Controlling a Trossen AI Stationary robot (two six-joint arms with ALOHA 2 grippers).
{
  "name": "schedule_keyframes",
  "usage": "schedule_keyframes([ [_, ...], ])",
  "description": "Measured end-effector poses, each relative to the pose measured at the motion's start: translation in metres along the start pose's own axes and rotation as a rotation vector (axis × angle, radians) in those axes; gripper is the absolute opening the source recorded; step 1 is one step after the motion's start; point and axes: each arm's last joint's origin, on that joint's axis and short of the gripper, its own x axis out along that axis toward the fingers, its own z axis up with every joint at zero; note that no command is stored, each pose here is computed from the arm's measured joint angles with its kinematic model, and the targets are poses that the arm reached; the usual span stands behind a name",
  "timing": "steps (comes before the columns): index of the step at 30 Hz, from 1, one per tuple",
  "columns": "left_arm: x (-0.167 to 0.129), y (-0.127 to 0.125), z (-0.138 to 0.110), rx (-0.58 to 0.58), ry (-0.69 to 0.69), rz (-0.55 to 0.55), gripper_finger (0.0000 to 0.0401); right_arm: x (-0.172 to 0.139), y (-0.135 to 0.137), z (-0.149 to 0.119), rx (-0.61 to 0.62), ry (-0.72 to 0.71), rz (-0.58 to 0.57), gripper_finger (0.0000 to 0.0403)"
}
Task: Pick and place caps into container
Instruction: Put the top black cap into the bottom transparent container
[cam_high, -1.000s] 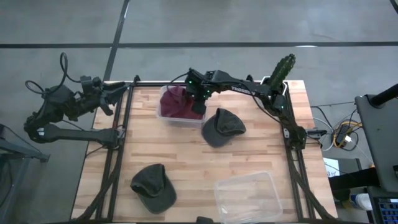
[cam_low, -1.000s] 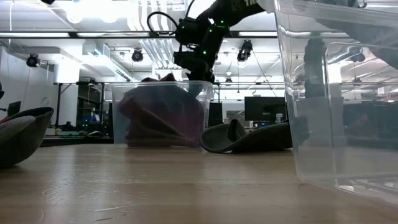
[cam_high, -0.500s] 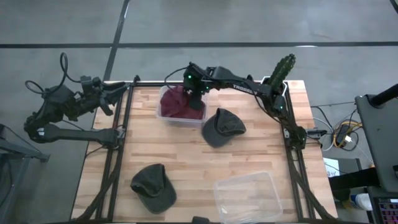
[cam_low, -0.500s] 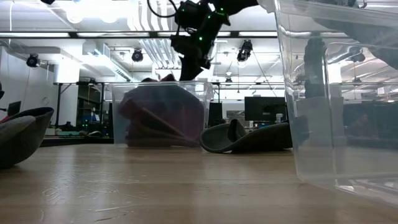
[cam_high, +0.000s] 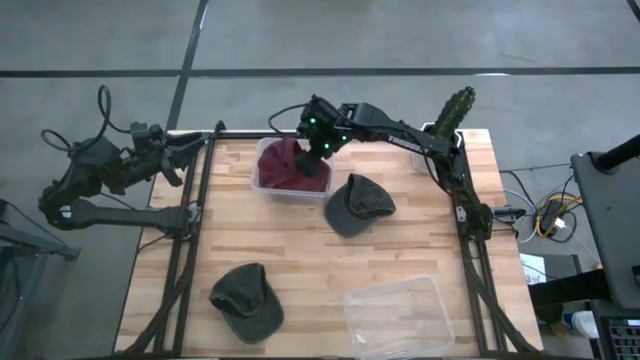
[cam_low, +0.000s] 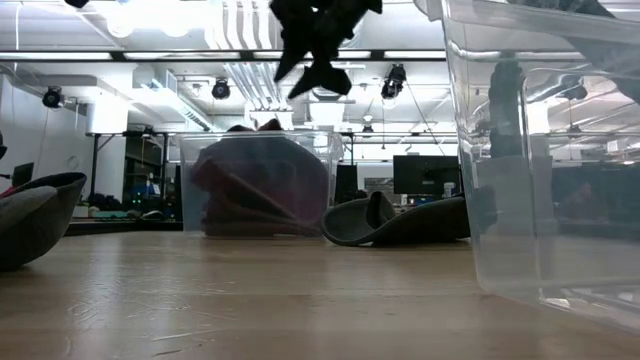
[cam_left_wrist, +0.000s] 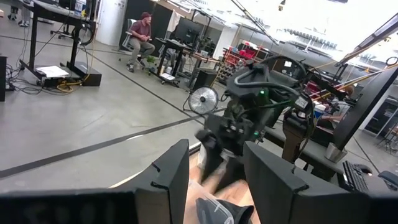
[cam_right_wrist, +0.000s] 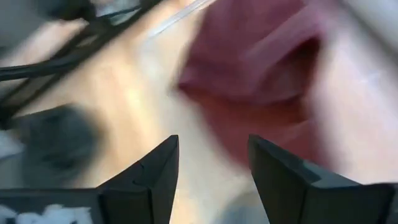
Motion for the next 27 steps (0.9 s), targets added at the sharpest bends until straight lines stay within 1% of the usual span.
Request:
schedule_keyframes([
  [2, 0.0, 0.0, 0.0, 0.0, 0.0, 0.0, 0.0145, 0.001, 0.008, -0.004, 0.071, 0.063, 0.104, 0.0177],
  [4, 0.0, 0.0, -0.001, 0.001, 0.002, 0.001, 0.0145, 0.002, 0.016, -0.009, 0.12, 0.111, 0.165, 0.0172],
  [7, 0.002, 0.0, -0.004, 0.006, 0.013, 0.004, 0.0145, 0.005, 0.032, -0.02, 0.16, 0.188, 0.205, 0.0165],
  [11, 0.004, 0.0, -0.007, 0.003, 0.024, 0.005, 0.0145, 0.007, 0.051, -0.04, 0.207, 0.334, 0.227, 0.0158],
  [14, 0.005, 0.0, -0.008, -0.001, 0.028, 0.006, 0.0145, 0.007, 0.061, -0.055, 0.226, 0.435, 0.197, 0.0155],
  [17, 0.005, 0.0, -0.009, -0.001, 0.03, 0.004, 0.0145, 0.005, 0.069, -0.071, 0.254, 0.528, 0.132, 0.0156],
  [22, 0.005, 0.0, -0.009, 0.021, 0.031, 0.004, 0.0145, 0.005, 0.08, -0.091, 0.294, 0.608, -0.012, 0.0166],
  [27, 0.005, 0.0, -0.009, 0.015, 0.03, 0.005, 0.0145, 0.012, 0.092, -0.107, 0.316, 0.645, -0.067, 0.018],
])
